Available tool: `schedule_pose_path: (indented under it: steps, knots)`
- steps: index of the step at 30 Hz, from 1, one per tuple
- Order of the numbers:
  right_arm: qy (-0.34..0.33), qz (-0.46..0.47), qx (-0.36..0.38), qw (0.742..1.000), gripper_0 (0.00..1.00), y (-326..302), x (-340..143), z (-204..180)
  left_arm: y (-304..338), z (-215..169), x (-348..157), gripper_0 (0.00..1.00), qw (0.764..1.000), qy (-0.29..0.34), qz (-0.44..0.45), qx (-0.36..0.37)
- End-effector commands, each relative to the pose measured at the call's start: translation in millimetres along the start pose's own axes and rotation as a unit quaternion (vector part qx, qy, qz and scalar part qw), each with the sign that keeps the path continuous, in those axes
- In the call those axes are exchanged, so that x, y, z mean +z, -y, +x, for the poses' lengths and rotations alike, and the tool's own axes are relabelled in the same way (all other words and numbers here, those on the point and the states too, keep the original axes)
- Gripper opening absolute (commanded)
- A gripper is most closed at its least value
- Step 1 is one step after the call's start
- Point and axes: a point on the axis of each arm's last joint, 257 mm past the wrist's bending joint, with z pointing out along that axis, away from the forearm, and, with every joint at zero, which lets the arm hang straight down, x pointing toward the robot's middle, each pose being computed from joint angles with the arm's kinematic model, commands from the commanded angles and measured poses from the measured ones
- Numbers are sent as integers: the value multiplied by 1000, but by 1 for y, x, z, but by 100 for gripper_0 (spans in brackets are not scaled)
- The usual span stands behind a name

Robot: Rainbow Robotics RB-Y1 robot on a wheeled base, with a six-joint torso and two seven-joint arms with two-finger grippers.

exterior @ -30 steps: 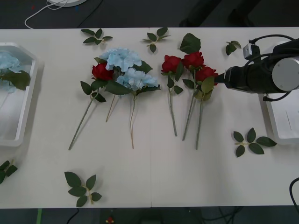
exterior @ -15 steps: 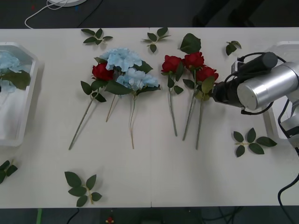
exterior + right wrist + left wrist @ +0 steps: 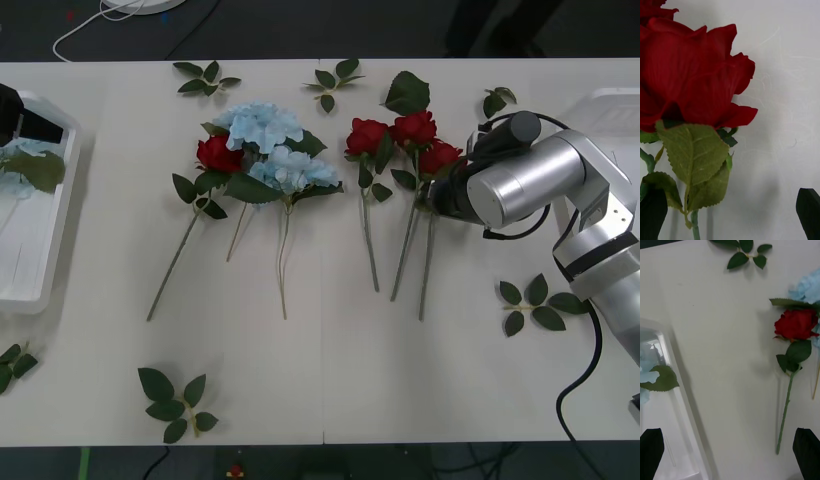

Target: Place the red flowers into the right box and the blue flowers into the left box. If a person shows an open palm, hand one flower to the person first, then continue sorting.

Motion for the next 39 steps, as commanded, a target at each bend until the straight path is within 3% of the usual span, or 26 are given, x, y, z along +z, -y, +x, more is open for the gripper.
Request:
schedule_pose_path:
  steps: [1,13,18,20,21,22,23,39]
  knots:
    - [30,-20,4,999,100,-37,-2,-26,19,-5,-9,100,996,-29,-51,67]
    - [43,-8,-2,999,100,-37,22,-36,95,33,88,100,993,-89,-42,64]
    - [47,-7,-9,999,100,-39,28,-34,115,38,124,100,993,-86,-39,71]
    - [49,-7,-11,999,78,-39,28,-35,122,37,138,100,992,-79,-51,83]
    - [49,-8,-11,999,54,-40,28,-35,123,36,143,100,992,-75,-55,85]
    - [48,-8,-11,999,12,-40,29,-34,127,37,151,100,992,-72,-54,85]
    - [49,-9,-11,999,0,-40,28,-34,130,37,158,100,993,-70,-51,83]
    - [51,-11,-16,998,0,-43,29,-35,155,53,245,100,995,-21,-40,92]
